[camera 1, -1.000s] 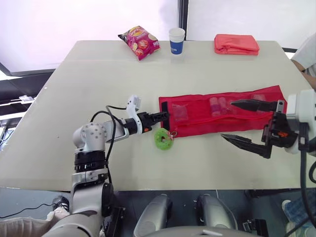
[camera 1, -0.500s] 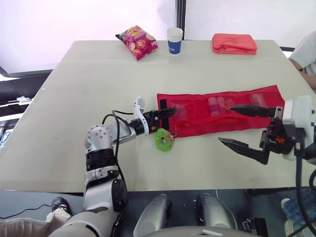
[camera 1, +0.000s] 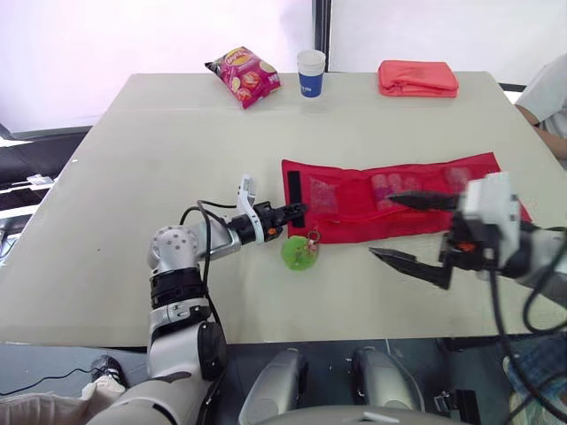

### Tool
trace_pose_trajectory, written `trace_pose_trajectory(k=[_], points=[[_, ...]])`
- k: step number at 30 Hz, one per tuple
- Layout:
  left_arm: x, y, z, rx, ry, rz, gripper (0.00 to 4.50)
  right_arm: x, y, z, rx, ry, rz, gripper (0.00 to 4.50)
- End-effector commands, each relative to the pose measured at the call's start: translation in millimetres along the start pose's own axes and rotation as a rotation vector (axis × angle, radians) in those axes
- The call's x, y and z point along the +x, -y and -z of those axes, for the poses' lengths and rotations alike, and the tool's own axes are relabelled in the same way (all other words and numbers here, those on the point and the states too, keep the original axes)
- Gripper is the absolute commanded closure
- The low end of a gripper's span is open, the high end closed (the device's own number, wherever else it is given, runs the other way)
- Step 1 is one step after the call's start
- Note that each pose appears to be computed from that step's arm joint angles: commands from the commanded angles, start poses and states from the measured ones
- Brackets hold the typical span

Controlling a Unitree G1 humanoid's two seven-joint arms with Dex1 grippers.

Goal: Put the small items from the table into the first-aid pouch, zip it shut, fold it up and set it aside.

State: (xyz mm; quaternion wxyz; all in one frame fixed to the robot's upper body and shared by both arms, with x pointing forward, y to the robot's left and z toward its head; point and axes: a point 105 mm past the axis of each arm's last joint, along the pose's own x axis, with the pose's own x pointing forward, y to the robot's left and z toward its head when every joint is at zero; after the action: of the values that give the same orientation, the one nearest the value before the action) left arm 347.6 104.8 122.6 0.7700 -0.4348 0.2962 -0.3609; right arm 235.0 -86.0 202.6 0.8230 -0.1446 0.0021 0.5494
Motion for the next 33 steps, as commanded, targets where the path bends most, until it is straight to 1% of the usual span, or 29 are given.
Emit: trace_pose_trajectory(k=[1, 4, 6, 10, 13, 14, 15, 16, 17, 18, 19, 20, 21, 24, 25, 27, 29, 33], points=[[0, 18, -6, 0.029, 0.016, 0.058, 4.48, 26, -2, 18, -0.029, -0.063, -0.027, 0.00], [2, 23, -7, 0.024, 0.015, 0.065, 4.48, 48, -5, 34, -0.112, -0.124, -0.080, 0.00], [2, 24, -7, 0.022, 0.011, 0.063, 4.48, 61, -1, 43, -0.192, -0.171, -0.096, 0.00], [2, 24, -6, 0.017, 0.003, 0.051, 4.48, 79, 0, 38, -0.219, -0.148, -0.133, 0.00], [3, 25, -6, 0.013, 0.005, 0.050, 4.48, 91, 1, 43, -0.258, -0.169, -0.172, 0.00], [3, 25, -6, 0.013, 0.006, 0.048, 4.50, 94, 2, 44, -0.264, -0.171, -0.176, 0.42], [3, 25, -6, 0.013, 0.007, 0.046, 4.50, 97, 3, 45, -0.271, -0.171, -0.177, 0.52], [3, 25, -6, 0.012, 0.008, 0.046, 4.50, 99, 4, 45, -0.278, -0.170, -0.179, 0.93], [3, 25, -6, 0.012, 0.009, 0.046, 4.50, 100, 4, 44, -0.285, -0.168, -0.184, 1.16], [4, 25, -6, 0.011, 0.011, 0.045, 4.50, 101, 4, 44, -0.293, -0.163, -0.187, 1.61], [4, 25, -6, 0.011, 0.012, 0.045, 4.50, 101, 4, 43, -0.298, -0.157, -0.189, 1.85], [4, 25, -6, 0.010, 0.014, 0.045, 4.50, 102, 4, 43, -0.298, -0.152, -0.189, 2.53], [4, 25, -6, 0.010, 0.017, 0.044, 4.50, 102, 4, 42, -0.295, -0.143, -0.190, 2.76], [3, 25, -6, 0.011, 0.022, 0.043, 4.50, 99, 3, 41, -0.279, -0.124, -0.185, 4.13], [3, 25, -6, 0.011, 0.023, 0.043, 4.50, 98, 3, 41, -0.277, -0.122, -0.184, 4.40], [2, 25, -5, 0.011, 0.025, 0.041, 4.50, 96, 3, 41, -0.271, -0.117, -0.177, 4.40], [-2, 24, -7, 0.021, 0.031, 0.031, 4.50, 85, 13, 41, -0.237, -0.109, -0.103, 4.40], [-16, 15, -10, 0.056, 0.033, -0.016, 4.50, 51, 50, 47, -0.137, -0.127, 0.159, 4.40]])
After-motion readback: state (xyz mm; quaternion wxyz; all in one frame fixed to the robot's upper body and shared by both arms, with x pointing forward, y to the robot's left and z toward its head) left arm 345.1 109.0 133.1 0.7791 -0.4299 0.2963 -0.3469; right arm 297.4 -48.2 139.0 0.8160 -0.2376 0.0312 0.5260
